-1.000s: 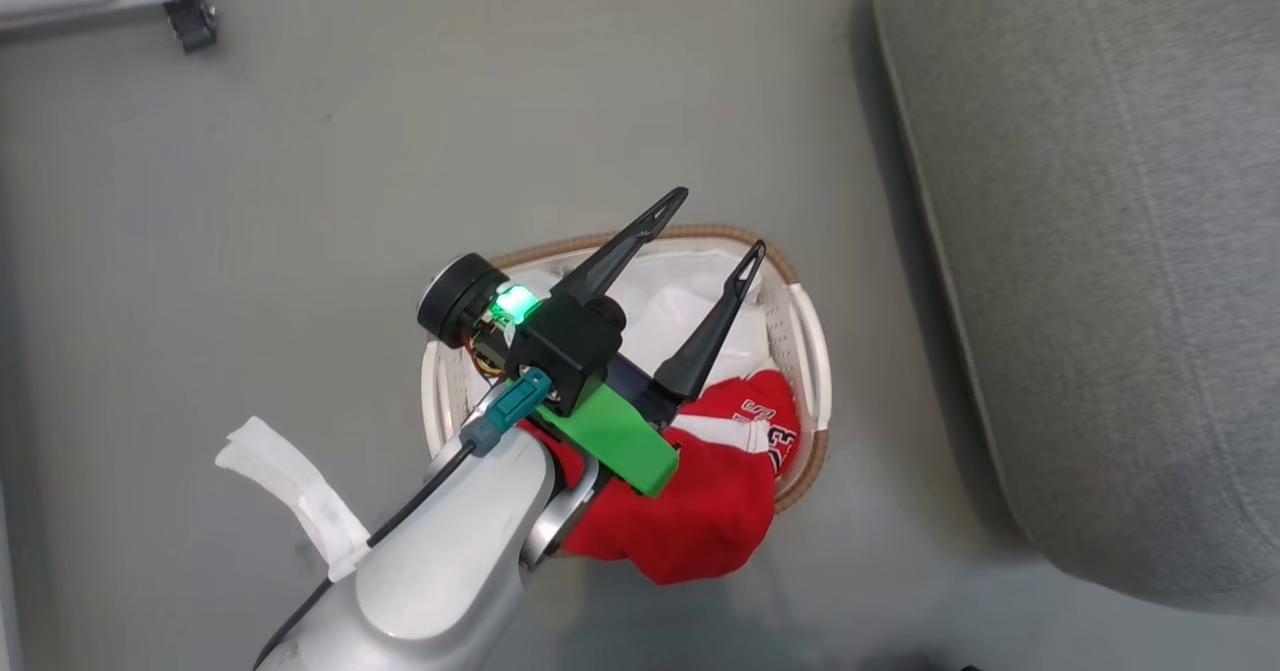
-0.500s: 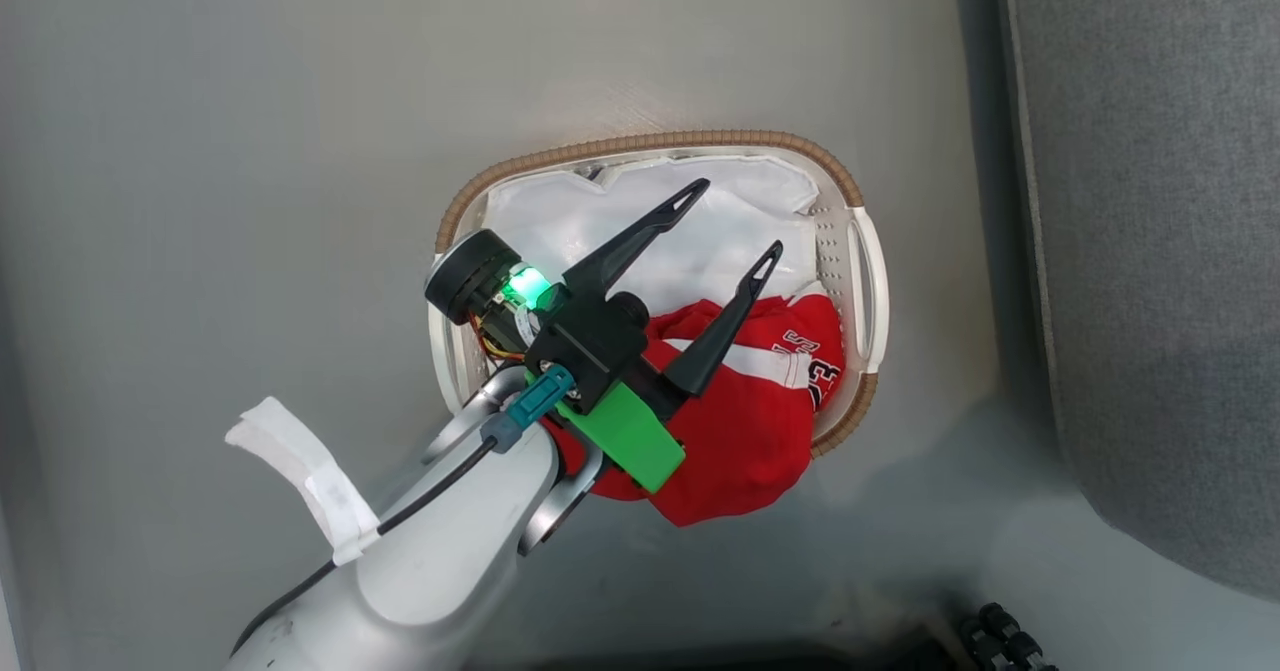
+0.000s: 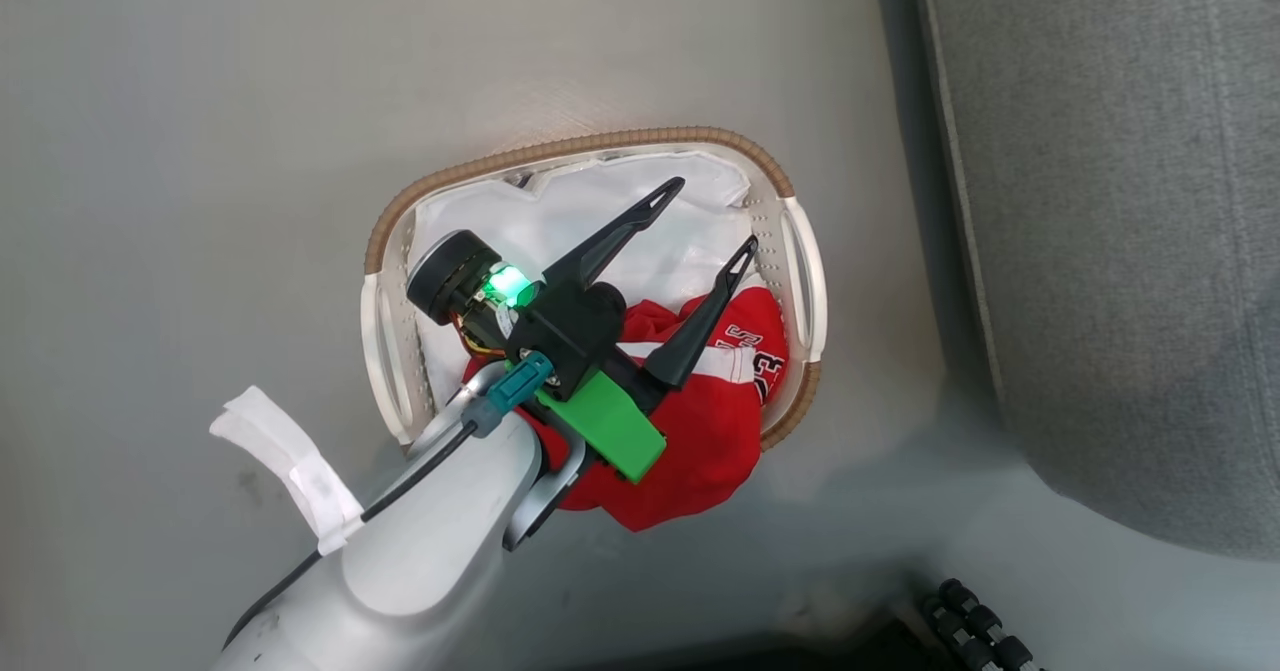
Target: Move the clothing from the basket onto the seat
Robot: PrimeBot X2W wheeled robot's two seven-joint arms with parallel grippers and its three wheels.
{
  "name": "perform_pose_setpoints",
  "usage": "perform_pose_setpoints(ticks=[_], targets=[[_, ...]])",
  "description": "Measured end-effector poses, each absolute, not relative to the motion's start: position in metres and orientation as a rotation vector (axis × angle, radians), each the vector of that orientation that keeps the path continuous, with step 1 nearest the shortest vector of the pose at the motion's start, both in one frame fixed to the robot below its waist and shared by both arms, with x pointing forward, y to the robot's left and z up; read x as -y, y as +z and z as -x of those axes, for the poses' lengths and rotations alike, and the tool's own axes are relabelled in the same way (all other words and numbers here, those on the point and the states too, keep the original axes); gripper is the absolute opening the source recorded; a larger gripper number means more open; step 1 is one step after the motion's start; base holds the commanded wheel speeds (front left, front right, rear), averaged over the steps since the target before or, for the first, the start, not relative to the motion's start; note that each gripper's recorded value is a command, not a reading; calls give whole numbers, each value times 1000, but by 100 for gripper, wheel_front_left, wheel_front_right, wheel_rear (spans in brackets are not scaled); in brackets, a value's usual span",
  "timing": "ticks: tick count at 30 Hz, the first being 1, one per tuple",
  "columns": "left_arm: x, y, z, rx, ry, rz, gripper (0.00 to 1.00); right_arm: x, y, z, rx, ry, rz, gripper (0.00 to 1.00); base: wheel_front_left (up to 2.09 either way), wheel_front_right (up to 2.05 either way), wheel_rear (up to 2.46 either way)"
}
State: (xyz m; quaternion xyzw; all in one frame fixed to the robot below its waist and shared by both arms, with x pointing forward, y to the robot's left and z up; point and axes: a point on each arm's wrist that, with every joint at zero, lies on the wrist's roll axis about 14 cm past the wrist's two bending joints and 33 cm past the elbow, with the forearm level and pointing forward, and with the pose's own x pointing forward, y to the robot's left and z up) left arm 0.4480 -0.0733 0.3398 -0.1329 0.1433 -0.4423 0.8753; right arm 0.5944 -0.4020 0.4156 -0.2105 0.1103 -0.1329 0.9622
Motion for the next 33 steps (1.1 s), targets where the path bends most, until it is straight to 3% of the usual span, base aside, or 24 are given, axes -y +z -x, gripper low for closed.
perform_pose_setpoints(ticks=[16, 24, 33], targets=[[62, 395, -458, -207, -844, 287, 100, 376, 453, -537, -159, -199, 421, 100, 0, 0, 0], [28, 428, -457, -152, -709, 272, 100, 356, 504, -535, -43, -166, 379, 100, 0, 0, 0], [-37, 467, -456, -58, -494, 250, 100, 288, 541, -540, 74, -58, 233, 100, 0, 0, 0]])
